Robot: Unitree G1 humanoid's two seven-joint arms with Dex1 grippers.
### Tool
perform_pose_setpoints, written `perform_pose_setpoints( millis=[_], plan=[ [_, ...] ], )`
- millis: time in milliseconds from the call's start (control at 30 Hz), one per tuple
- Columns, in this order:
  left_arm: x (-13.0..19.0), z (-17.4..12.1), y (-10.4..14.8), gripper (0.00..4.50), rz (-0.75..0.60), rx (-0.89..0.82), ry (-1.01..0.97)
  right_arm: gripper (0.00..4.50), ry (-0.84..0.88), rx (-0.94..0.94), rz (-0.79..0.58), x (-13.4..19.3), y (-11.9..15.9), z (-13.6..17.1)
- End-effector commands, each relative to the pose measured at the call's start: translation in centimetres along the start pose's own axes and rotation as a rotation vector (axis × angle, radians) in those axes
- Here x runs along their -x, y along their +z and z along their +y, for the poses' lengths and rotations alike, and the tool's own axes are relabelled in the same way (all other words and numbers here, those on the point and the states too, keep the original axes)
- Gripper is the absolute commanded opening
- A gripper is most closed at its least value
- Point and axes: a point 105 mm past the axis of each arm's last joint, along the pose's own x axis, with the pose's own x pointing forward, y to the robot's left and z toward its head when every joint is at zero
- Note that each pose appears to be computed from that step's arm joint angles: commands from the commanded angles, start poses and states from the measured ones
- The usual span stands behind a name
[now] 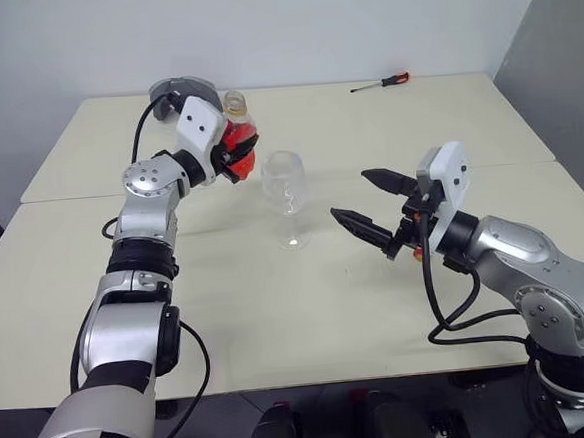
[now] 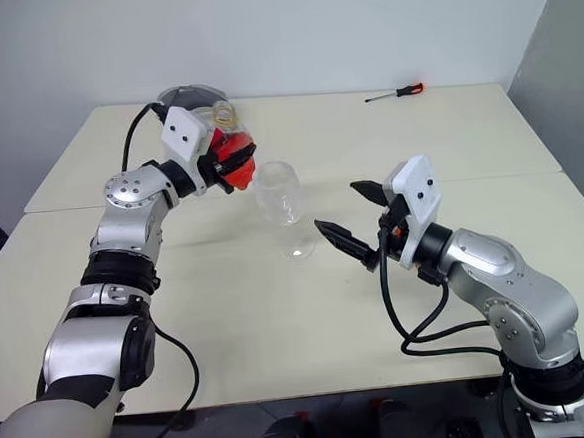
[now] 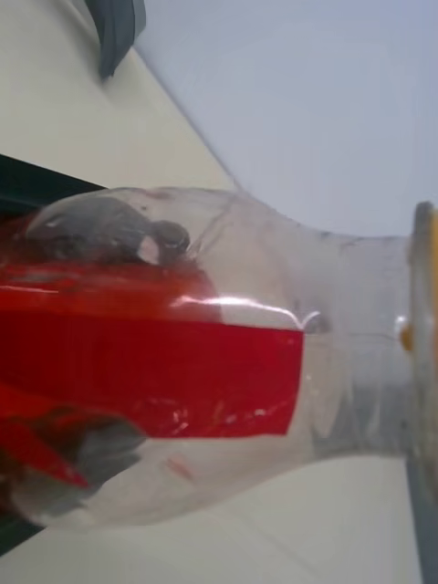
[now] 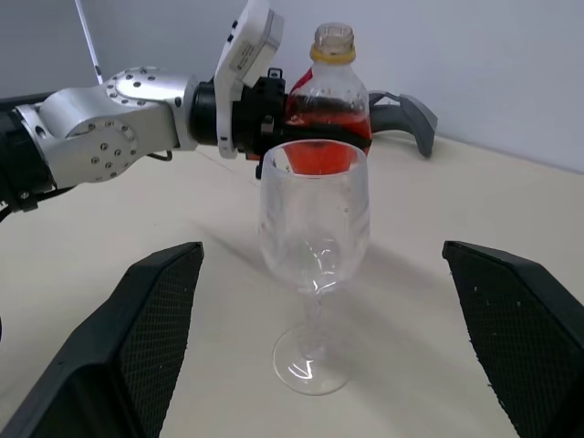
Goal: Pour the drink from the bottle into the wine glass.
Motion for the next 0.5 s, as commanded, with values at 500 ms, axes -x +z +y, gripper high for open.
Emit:
perform_pose_setpoints(
  millis=[500],
  plan=[
    [1.3,2.4,4.0,1.24,-0.071,-0.273,-0.056,4.50,0.040,0.022,-0.082,-2.9,2.3,0.4]
  ],
)
